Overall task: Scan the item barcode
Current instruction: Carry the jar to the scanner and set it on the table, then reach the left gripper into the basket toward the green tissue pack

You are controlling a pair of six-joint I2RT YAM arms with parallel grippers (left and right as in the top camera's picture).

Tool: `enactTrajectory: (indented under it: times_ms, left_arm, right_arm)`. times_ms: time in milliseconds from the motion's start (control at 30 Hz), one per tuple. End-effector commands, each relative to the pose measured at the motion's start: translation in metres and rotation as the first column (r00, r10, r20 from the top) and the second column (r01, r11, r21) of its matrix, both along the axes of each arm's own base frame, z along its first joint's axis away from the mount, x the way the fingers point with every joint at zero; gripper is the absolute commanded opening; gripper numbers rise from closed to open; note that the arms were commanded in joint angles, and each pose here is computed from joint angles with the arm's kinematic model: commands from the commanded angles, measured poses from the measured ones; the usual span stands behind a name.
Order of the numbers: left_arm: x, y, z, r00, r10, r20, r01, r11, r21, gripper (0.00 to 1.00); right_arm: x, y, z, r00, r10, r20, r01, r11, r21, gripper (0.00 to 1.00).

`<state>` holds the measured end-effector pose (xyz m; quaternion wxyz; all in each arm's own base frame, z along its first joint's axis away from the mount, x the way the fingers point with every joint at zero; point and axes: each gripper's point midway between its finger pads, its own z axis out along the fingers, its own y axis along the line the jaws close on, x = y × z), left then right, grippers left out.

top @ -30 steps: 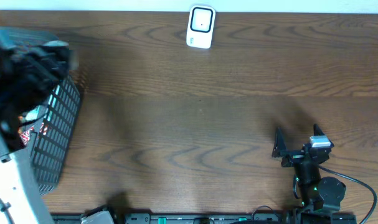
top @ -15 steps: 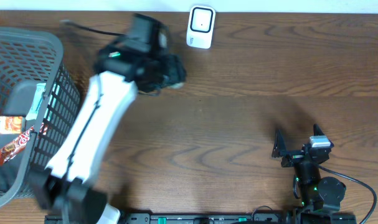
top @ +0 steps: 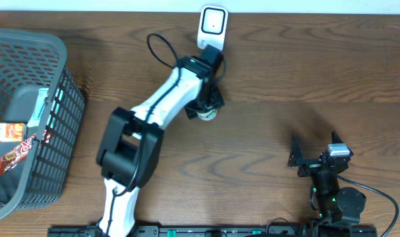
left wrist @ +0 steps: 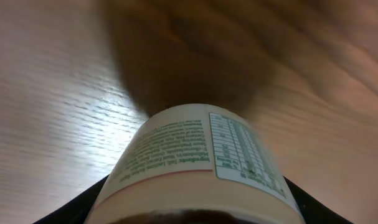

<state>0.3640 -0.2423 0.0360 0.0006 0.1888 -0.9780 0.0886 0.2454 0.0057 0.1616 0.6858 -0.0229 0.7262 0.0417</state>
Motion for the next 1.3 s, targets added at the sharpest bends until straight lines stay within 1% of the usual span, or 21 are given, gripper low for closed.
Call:
enactTrajectory:
  times_ms: [0,133,233,267,333,367,400,433,567,700,733,800,867,900,933,967,1033,1100,1133,1233,1267]
  left_arm:
    - [0.000,-0.008,-0.016,0.967,0.254,-0.020,-0.253,0.967,0.040,0.61]
    - [-0.004,-0.016,-0.032,0.905,0.424,-0.024,-0.421,0.904,0.074,0.61]
    - [-0.006,-0.017,-0.039,0.869,0.495,-0.016,-0.491,0.866,0.096,0.61]
    - [-0.007,-0.017,-0.039,0.863,0.505,-0.016,-0.502,0.860,0.096,0.63]
    - [-0.005,-0.016,-0.037,0.861,0.509,-0.005,-0.506,0.857,0.096,0.73]
    - [-0.005,-0.014,-0.035,0.860,0.511,-0.002,-0.508,0.856,0.098,0.88]
    - [-0.004,-0.014,-0.033,0.859,0.512,0.000,-0.510,0.855,0.094,0.97]
    - [-0.003,-0.013,-0.029,0.860,0.511,0.001,-0.509,0.856,0.088,0.99]
    - [0.007,-0.013,0.003,0.889,0.456,0.053,-0.457,0.889,0.027,0.98]
    - [0.021,-0.011,0.069,0.904,0.377,0.200,-0.372,0.926,-0.067,0.98]
    - [0.024,-0.012,0.087,0.907,0.347,0.241,-0.333,0.938,-0.095,0.98]
    - [0.028,-0.013,0.140,0.903,0.220,0.368,-0.178,0.973,-0.145,0.98]
    - [0.027,-0.004,0.182,0.870,0.070,0.489,-0.017,0.993,-0.113,0.98]
    - [0.026,0.007,0.205,0.833,-0.009,0.554,0.059,0.996,-0.071,0.98]
    - [0.024,0.021,0.225,0.799,-0.049,0.599,0.084,0.996,-0.030,0.98]
    - [0.022,0.048,0.247,0.763,-0.070,0.643,0.073,0.997,0.023,0.98]
    - [0.014,0.111,0.285,0.715,-0.015,0.699,-0.060,0.995,0.083,0.98]
    - [0.000,0.183,0.319,0.657,0.086,0.749,-0.241,0.965,0.100,0.98]
    - [-0.008,0.209,0.330,0.631,0.128,0.765,-0.304,0.948,0.092,0.98]
    - [-0.048,0.305,0.349,0.545,0.304,0.782,-0.546,0.836,0.055,0.98]
    - [-0.059,0.324,0.349,0.529,0.342,0.776,-0.593,0.804,0.050,0.98]
  right_arm:
    - [0.000,0.001,-0.001,1.000,0.001,-0.004,-0.001,1.000,0.013,0.99]
    - [0.000,0.001,-0.001,1.000,0.001,-0.004,-0.001,1.000,0.013,0.99]
    - [0.000,0.001,-0.001,1.000,0.001,-0.004,-0.001,1.000,0.013,0.99]
    - [0.000,0.001,-0.001,1.000,0.001,-0.004,-0.001,1.000,0.013,0.99]
    - [0.000,0.001,-0.001,1.000,0.001,-0.004,-0.001,1.000,0.013,0.99]
    - [0.000,0.001,-0.001,1.000,0.001,-0.004,-0.001,1.000,0.013,0.99]
    - [0.000,0.001,-0.001,1.000,0.001,-0.004,-0.001,1.000,0.013,0.99]
    - [0.000,0.001,-0.001,1.000,0.001,-0.004,-0.001,1.000,0.013,0.99]
    - [0.000,0.001,-0.001,1.000,0.001,-0.004,-0.001,1.000,0.013,0.99]
    - [0.000,0.001,-0.001,1.000,0.001,-0.004,-0.001,1.000,0.013,0.99]
    - [0.000,0.001,-0.001,1.000,0.001,-0.004,-0.001,1.000,0.013,0.99]
    - [0.000,0.001,-0.001,1.000,0.001,-0.004,-0.001,1.000,0.013,0.99]
    - [0.000,0.001,-0.001,1.000,0.001,-0.004,-0.001,1.000,0.013,0.99]
    - [0.000,0.001,-0.001,1.000,0.001,-0.004,-0.001,1.000,0.013,0.99]
    - [0.000,0.001,-0.001,1.000,0.001,-0.004,-0.001,1.000,0.013,0.99]
    - [0.000,0.001,-0.001,1.000,0.001,-0.004,-0.001,1.000,0.013,0.99]
    - [0.000,0.001,-0.001,1.000,0.001,-0.004,-0.001,1.000,0.013,0.99]
    - [0.000,0.001,-0.001,1.000,0.001,-0.004,-0.001,1.000,0.013,0.99]
    - [0.000,0.001,-0.001,1.000,0.001,-0.004,-0.001,1.000,0.013,0.99]
    - [0.000,0.001,-0.001,1.000,0.001,-0.004,-0.001,1.000,0.013,0.99]
    - [0.000,0.001,-0.001,1.000,0.001,-0.004,-0.001,1.000,0.013,0.99]
